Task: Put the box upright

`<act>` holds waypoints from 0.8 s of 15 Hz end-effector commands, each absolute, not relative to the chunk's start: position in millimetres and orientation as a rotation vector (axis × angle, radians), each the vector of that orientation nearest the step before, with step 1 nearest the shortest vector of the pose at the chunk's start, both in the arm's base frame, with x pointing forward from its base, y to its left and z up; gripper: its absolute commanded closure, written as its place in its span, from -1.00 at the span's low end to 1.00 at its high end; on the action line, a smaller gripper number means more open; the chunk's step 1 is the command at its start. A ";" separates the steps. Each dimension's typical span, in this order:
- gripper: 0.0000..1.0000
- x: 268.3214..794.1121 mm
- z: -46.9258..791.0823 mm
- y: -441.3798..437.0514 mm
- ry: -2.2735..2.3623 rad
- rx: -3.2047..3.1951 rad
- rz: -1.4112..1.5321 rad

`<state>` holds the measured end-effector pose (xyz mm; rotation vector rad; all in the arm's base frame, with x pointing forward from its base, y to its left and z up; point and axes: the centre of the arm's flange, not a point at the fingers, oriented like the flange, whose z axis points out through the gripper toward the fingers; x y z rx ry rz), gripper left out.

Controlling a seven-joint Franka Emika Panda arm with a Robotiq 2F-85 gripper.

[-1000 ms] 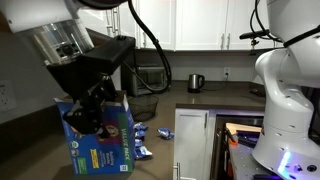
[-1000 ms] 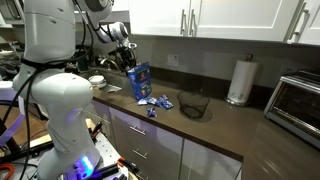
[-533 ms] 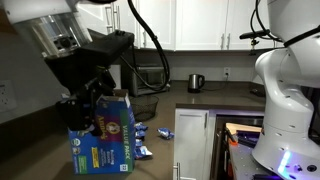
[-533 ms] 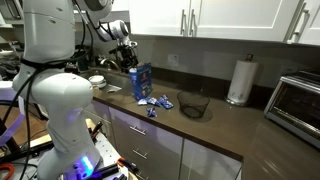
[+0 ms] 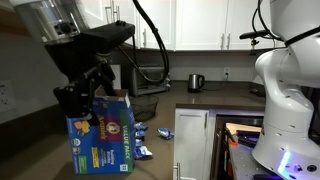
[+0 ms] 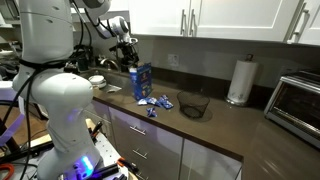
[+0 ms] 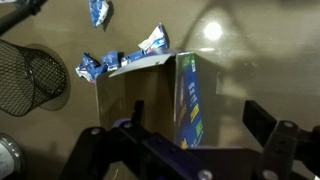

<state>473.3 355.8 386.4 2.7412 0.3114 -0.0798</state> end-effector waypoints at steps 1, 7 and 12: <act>-1.00 467.9 411.0 341.9 0.311 2.745 -0.061; -1.00 461.3 449.7 323.0 0.284 2.770 0.039; -1.00 453.0 466.2 296.3 0.209 2.768 0.093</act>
